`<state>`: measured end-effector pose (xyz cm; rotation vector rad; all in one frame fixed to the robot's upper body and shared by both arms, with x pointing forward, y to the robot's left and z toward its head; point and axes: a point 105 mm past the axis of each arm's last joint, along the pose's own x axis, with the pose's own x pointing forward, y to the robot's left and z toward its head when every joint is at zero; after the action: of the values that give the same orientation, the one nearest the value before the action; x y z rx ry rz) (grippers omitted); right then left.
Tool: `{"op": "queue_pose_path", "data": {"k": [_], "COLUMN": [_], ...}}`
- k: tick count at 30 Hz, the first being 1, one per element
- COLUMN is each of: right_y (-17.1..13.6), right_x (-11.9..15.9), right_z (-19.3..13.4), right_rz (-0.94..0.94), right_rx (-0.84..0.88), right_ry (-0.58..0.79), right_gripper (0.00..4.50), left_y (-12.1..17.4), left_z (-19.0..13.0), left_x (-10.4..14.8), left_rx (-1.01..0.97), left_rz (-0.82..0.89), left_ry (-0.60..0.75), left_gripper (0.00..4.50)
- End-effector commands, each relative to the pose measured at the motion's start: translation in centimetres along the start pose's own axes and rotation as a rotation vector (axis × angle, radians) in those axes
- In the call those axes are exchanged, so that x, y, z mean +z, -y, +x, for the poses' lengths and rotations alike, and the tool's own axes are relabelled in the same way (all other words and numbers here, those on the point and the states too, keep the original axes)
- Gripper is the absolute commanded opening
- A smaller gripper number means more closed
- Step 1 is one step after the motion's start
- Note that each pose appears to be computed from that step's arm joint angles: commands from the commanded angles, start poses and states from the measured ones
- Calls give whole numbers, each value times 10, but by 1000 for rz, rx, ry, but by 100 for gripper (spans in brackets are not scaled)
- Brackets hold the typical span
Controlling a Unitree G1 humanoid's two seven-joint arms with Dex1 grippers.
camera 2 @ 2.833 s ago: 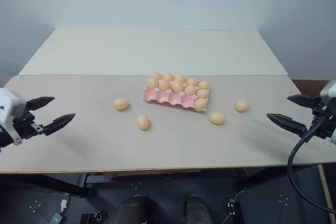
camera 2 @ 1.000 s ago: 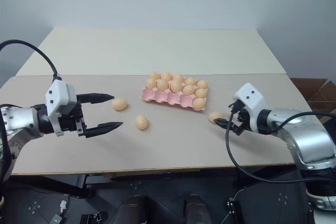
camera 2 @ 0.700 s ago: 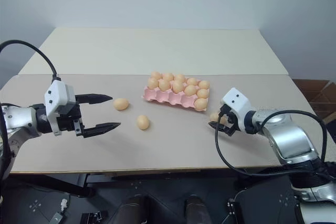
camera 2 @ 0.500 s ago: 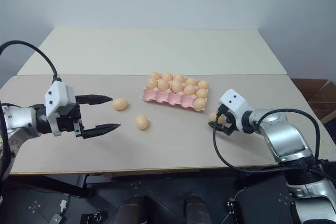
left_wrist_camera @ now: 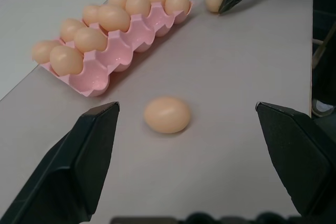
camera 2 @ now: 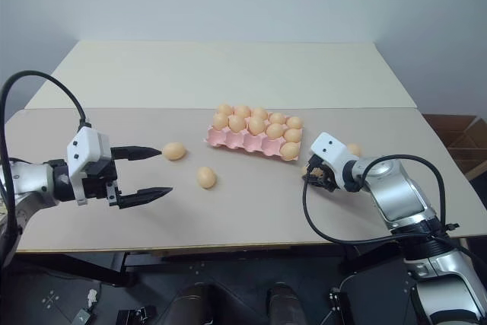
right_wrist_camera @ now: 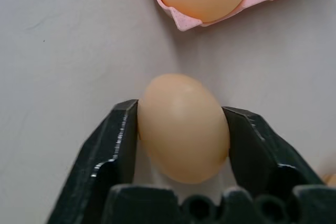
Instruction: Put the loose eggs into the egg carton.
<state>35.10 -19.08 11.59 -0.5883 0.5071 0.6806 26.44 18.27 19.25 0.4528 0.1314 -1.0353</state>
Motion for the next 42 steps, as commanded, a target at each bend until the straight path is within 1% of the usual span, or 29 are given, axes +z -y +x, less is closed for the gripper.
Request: {"op": "queue_pose_path", "data": {"k": [1,4,8,10,12,13,17,22,27,33,35,36,41,42], "right_y": [3,-1,-11,-18,-22,-23,-21,-20,-14,-15,-14,-14,-15,-15], "right_x": [18,34,70,90,100,104,112,119,121,119,119,119,122,123], "right_z": [-9,-20,-32,-29,-23,-14,12,30,40,43,43,44,39,35], "right_rz": [-45,-66,-49,-37,-24,-22,1,8,-10,-19,-22,-21,-16,-7], "right_rx": [-18,-30,-51,-55,-54,-60,-104,-118,-136,-109,-111,-111,-100,-97], "right_ry": [67,132,278,342,369,370,358,354,336,313,308,307,319,335], "right_gripper": [197,192,192,191,186,184,181,181,181,181,249,270,448,448], "left_y": [-3,-2,0,2,2,2,3,5,6,6,6,6,6,6], "left_z": [-10,-16,-24,-25,-25,-24,-22,-21,-19,-19,-18,-18,-17,-17], "left_x": [7,2,-4,-5,-5,-4,0,1,3,4,4,4,6,7], "left_rx": [39,59,84,89,89,87,82,75,73,70,68,67,65,65], "left_rz": [38,21,0,-5,-4,-2,6,10,13,10,9,9,-2,-9], "left_ry": [1,-13,-38,-43,-44,-41,-30,-28,-21,-15,-13,-12,8,16], "left_gripper": [450,450,450,450,450,450,450,450,450,450,450,450,450,450]}}
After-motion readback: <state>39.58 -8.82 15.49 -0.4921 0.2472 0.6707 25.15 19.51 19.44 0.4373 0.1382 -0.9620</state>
